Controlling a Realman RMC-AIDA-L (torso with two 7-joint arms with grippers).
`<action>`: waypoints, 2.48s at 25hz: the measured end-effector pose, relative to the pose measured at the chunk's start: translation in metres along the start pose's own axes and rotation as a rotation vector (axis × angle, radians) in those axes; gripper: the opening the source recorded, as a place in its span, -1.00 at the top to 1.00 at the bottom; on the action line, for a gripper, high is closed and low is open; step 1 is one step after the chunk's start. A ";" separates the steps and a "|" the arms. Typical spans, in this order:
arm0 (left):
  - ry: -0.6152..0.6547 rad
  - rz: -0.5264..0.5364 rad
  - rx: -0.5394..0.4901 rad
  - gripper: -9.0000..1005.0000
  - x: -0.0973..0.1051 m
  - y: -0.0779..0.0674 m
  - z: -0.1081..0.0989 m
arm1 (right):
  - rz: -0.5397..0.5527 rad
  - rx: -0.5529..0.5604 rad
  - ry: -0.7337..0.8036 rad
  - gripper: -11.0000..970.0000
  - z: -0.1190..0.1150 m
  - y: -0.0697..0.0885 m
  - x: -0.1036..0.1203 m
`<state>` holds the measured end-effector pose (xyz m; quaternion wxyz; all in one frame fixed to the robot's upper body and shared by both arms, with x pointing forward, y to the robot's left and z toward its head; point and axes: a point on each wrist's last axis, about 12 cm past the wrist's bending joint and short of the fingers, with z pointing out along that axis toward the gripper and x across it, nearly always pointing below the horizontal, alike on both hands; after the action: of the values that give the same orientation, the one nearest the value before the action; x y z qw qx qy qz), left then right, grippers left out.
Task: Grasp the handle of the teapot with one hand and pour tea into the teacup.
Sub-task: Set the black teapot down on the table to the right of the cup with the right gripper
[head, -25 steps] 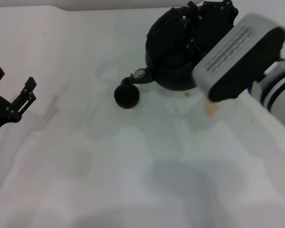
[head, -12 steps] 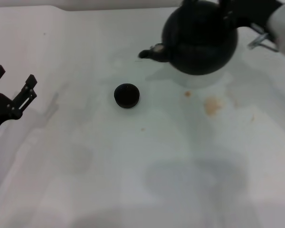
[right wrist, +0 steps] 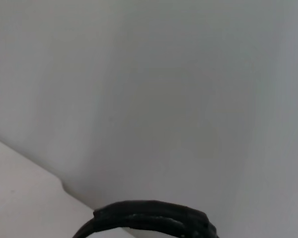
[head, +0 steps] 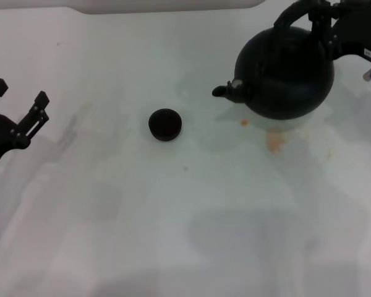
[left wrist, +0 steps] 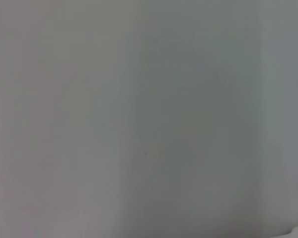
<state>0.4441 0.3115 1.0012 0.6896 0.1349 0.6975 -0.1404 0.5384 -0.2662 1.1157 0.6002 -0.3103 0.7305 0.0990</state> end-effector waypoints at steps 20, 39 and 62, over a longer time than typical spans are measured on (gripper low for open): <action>-0.008 0.002 0.015 -0.63 -0.002 -0.001 0.007 | 0.009 -0.099 0.008 0.77 -0.011 -0.012 0.033; -0.013 0.003 0.022 -0.63 -0.003 -0.002 0.009 | -0.004 -0.119 0.031 0.77 -0.007 -0.013 0.047; -0.015 0.001 0.015 -0.63 -0.003 -0.001 0.009 | 0.004 -0.104 0.030 0.58 -0.005 -0.018 0.052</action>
<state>0.4522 0.3075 1.0046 0.6938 0.1394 0.6913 -0.1461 0.5402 -0.3008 1.0728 0.5719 -0.3412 0.7339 0.1335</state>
